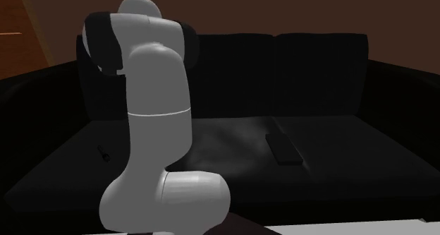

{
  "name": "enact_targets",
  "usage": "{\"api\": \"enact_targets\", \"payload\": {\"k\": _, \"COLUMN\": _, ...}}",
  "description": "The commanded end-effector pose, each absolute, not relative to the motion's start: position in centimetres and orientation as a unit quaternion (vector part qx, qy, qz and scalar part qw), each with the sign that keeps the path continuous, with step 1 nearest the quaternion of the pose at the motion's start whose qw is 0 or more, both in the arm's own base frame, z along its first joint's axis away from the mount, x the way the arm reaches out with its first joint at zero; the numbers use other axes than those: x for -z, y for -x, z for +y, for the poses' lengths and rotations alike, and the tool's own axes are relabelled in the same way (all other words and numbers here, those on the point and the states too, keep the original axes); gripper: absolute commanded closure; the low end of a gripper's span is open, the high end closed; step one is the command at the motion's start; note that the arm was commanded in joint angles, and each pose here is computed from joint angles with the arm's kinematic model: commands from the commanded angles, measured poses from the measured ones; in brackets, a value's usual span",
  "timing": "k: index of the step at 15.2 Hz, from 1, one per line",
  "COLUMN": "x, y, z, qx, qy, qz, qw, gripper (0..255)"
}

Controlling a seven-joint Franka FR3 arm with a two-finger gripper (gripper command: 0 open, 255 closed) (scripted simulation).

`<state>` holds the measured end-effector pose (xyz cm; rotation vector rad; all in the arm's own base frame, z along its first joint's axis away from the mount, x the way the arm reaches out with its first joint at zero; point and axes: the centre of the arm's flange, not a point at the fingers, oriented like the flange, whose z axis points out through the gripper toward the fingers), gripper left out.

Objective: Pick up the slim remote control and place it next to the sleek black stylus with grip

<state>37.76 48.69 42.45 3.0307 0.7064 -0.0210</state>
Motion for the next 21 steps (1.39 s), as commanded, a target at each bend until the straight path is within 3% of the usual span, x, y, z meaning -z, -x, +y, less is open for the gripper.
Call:
{"api": "enact_targets", "payload": {"k": 1, "x": -42.3, "y": -36.9, "z": 51.3, "qx": 0.007, "qy": -0.974, "qz": 0.226, "qw": 0.015, "gripper": 255}}
{"api": "enact_targets", "payload": {"k": 11, "x": -42.3, "y": -32.4, "z": 63.8, "qx": 0.007, "qy": -0.974, "qz": 0.226, "qw": 0.015, "gripper": 255}}
{"api": "enact_targets", "payload": {"k": 21, "x": -37.1, "y": -32.4, "z": 63.8, "qx": 0.007, "qy": -0.974, "qz": 0.226, "qw": 0.015, "gripper": 255}}
